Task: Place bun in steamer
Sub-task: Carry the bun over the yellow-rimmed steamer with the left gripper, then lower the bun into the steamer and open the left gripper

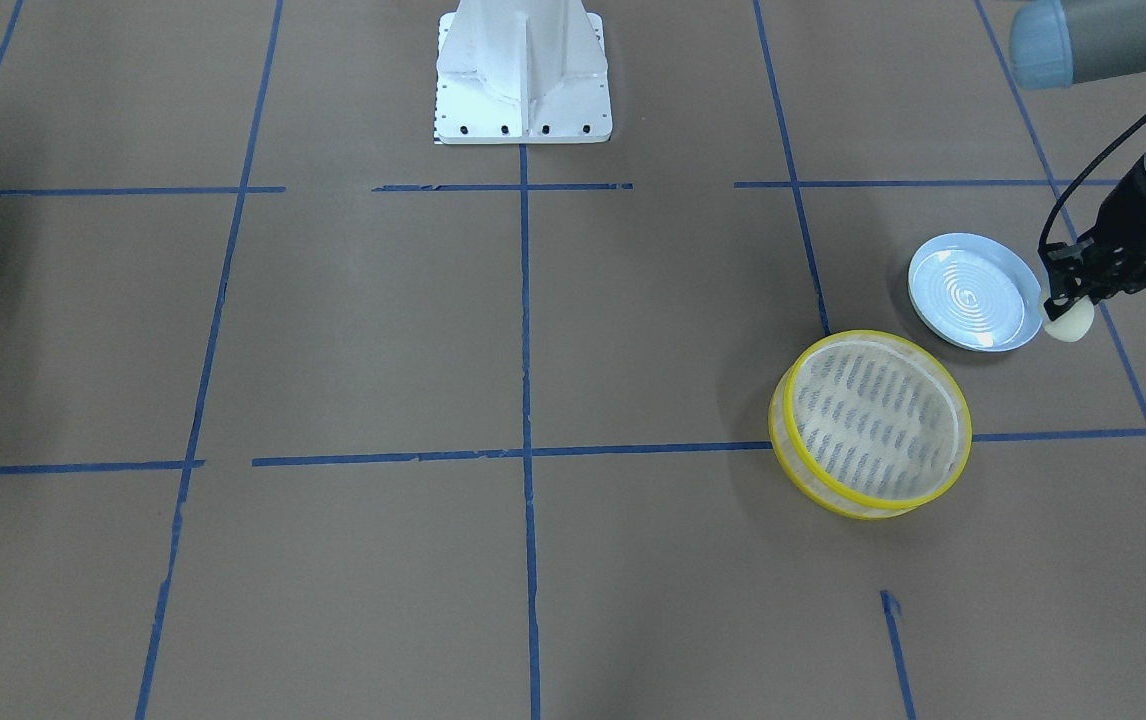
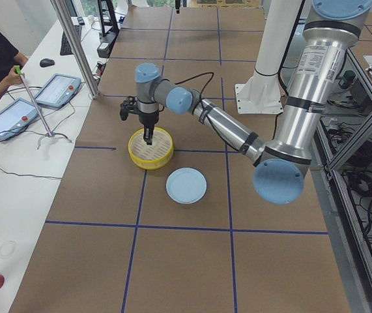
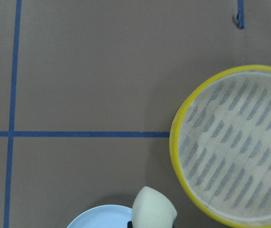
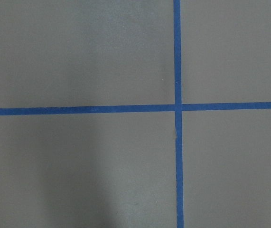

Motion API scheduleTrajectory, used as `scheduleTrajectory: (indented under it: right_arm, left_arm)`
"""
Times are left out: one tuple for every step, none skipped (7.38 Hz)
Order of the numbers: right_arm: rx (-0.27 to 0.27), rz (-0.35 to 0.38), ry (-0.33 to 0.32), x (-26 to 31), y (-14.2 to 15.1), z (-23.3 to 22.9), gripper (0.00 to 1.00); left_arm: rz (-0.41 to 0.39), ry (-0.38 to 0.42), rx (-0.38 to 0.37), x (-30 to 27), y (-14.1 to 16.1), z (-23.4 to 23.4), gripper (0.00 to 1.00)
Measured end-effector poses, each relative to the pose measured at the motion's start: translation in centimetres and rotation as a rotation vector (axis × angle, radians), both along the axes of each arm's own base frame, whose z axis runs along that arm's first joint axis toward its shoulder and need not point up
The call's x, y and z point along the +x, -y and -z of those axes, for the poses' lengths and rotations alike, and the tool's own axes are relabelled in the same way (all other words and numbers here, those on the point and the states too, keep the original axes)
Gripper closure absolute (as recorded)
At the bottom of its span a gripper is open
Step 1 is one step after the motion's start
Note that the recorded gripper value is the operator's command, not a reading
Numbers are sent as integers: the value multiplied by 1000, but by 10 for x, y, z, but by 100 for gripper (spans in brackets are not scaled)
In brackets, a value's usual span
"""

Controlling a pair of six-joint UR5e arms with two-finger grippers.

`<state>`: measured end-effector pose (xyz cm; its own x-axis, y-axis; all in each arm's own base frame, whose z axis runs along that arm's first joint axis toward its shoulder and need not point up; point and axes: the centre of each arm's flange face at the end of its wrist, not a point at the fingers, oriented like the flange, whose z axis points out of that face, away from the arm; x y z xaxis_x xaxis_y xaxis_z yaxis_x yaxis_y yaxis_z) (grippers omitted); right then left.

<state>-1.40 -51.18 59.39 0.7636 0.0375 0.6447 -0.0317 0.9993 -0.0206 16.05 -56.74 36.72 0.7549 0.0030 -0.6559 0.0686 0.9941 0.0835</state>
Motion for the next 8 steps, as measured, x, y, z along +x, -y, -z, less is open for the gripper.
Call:
scheduleTrajectory:
  right_arm:
    - [0, 0, 0, 0, 0, 0, 0]
    - [0, 0, 0, 0, 0, 0, 0]
    - [0, 0, 0, 0, 0, 0, 0]
    - [0, 1, 0, 0, 0, 0, 0]
    - [0, 0, 0, 0, 0, 0, 0]
    - [0, 0, 0, 0, 0, 0, 0]
    - [0, 0, 0, 0, 0, 0, 0]
    - [0, 0, 0, 0, 0, 0, 0]
  left_arm:
    - [-27, -11, -7, 27, 16, 17, 72]
    - [-65, -30, -19, 65, 24, 27, 72]
    - [-82, -51, -23, 99, 29, 26, 72]
    - [-89, -74, -25, 132, 31, 16, 72]
    - [-93, -87, -33, 155, 29, 3, 72]
    - [-99, -90, -41, 170, 27, -9, 72]
    - [-104, -90, -44, 178, 27, -19, 72]
    - [-109, -90, -42, 186, 28, -30, 72]
